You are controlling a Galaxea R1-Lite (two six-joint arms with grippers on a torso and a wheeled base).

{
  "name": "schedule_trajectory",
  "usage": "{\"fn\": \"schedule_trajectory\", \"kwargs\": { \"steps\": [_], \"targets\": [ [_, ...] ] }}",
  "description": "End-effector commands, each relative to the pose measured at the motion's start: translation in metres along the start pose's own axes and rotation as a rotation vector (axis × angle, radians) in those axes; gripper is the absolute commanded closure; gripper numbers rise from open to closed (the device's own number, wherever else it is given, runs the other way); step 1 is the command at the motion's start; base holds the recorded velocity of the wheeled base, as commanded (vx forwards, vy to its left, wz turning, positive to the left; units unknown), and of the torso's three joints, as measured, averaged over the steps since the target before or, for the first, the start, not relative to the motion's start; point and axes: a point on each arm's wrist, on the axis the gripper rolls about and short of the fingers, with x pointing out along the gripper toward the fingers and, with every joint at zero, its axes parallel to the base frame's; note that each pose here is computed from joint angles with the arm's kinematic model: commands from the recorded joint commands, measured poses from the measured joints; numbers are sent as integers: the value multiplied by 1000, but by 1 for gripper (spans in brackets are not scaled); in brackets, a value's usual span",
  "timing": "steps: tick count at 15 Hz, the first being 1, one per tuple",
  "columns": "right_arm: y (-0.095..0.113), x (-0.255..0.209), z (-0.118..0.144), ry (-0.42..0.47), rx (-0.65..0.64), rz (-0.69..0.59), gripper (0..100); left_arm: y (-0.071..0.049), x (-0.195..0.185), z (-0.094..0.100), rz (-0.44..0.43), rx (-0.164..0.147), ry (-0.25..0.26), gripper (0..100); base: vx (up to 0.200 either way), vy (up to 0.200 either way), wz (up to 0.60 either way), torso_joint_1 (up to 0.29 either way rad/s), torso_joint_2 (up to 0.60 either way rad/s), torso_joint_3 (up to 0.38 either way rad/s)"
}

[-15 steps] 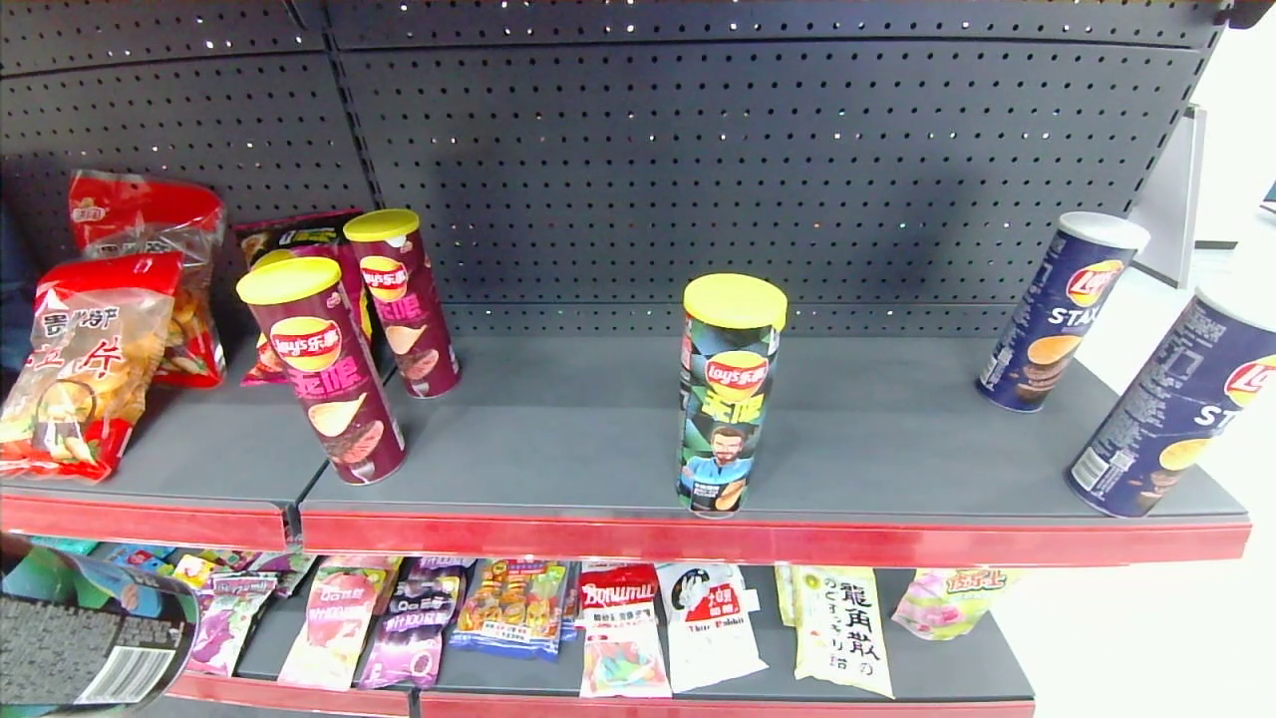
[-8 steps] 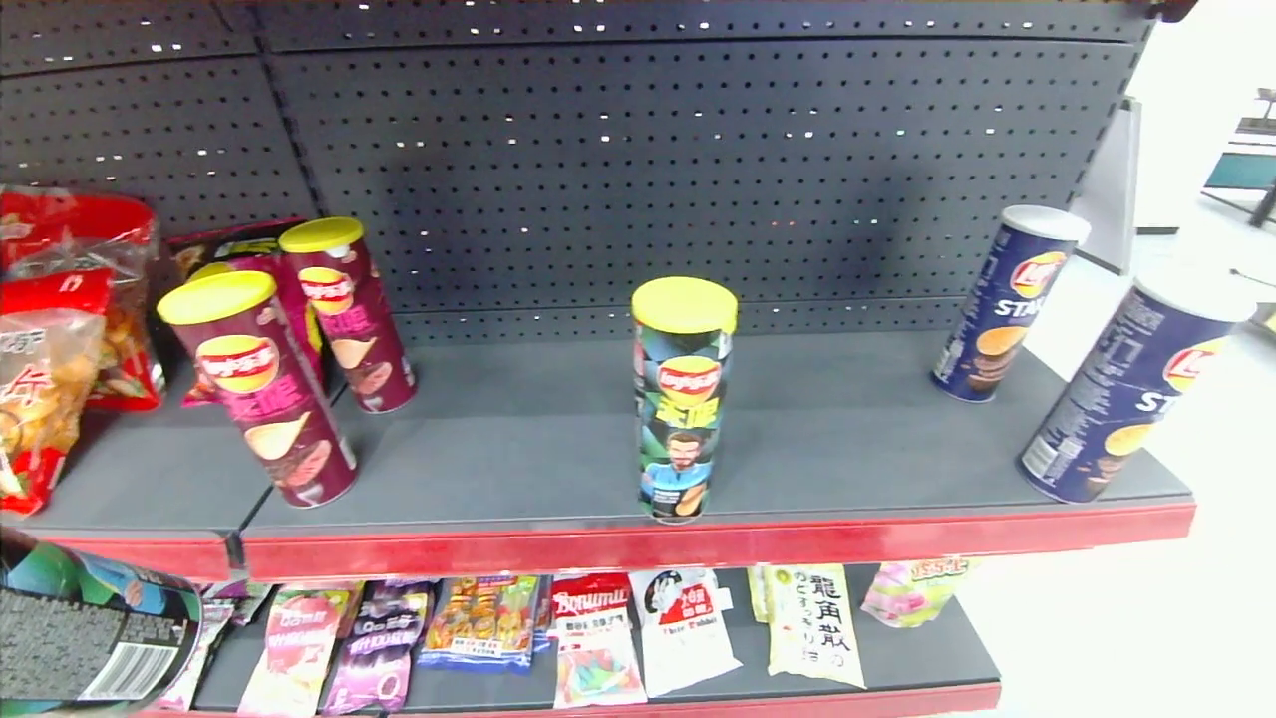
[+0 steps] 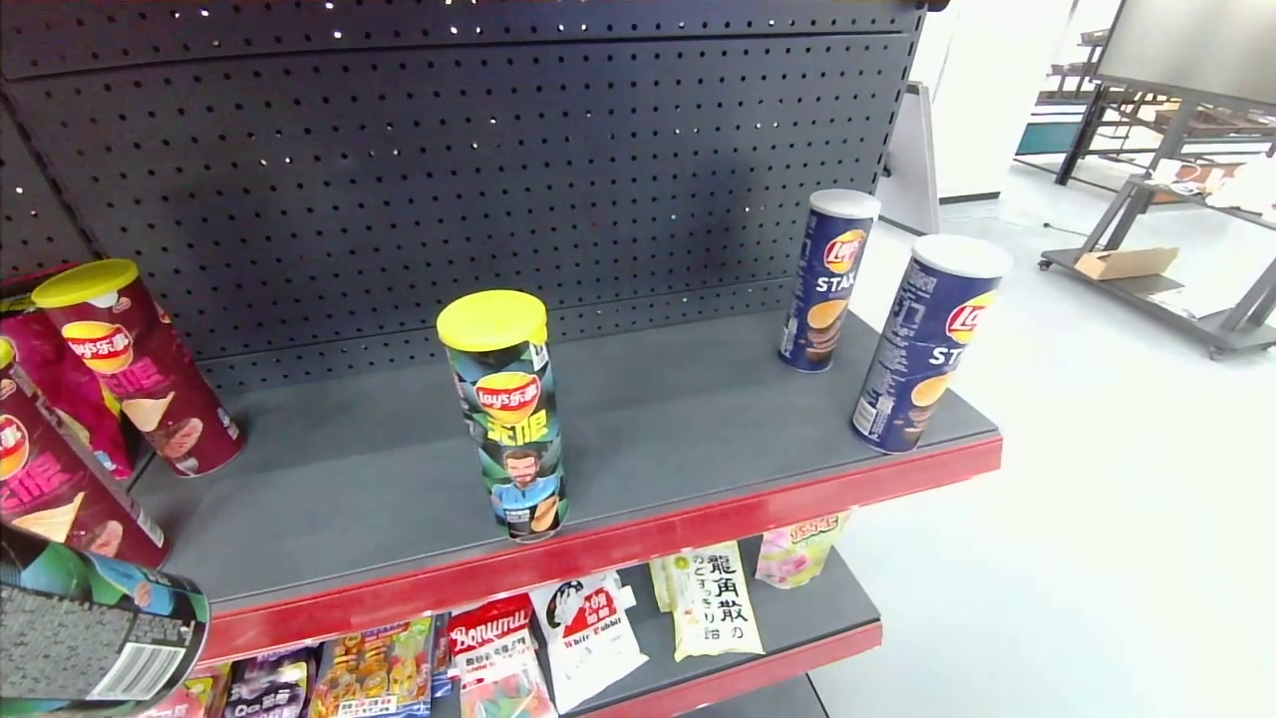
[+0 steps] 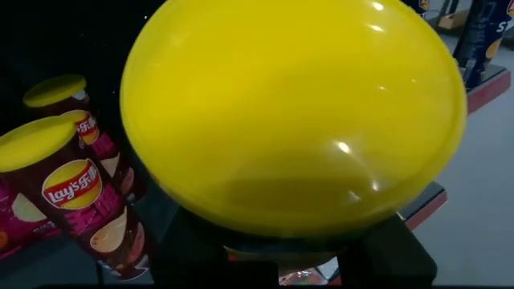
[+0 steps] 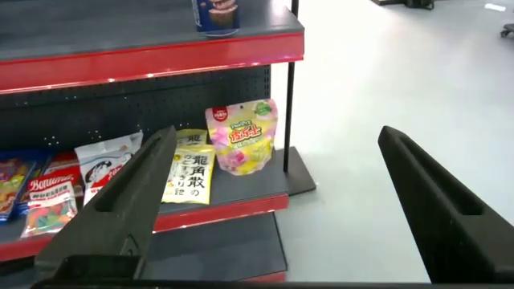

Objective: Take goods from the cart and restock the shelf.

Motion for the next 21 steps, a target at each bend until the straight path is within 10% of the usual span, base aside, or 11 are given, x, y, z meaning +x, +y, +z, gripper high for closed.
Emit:
{"fn": "schedule_trajectory", "kwargs": {
  "steps": [1, 7, 16, 21],
  "targets": [
    [0, 0, 0, 1, 0, 1, 0, 2, 9, 0, -5, -6, 33, 100, 0, 0, 0, 0, 0, 0],
    [0, 0, 0, 0, 0, 1, 0, 16, 86, 0, -24, -64, 199, 100, 0, 0, 0, 0, 0, 0],
    [0, 0, 0, 1, 0, 1, 0, 32, 219, -20, -71, -72, 219, 100, 0, 0, 0, 0, 0, 0],
    [0, 0, 0, 1, 0, 1, 0, 14, 281, -26, -157, -63, 181, 100, 0, 0, 0, 0, 0, 0]
  ]
}}
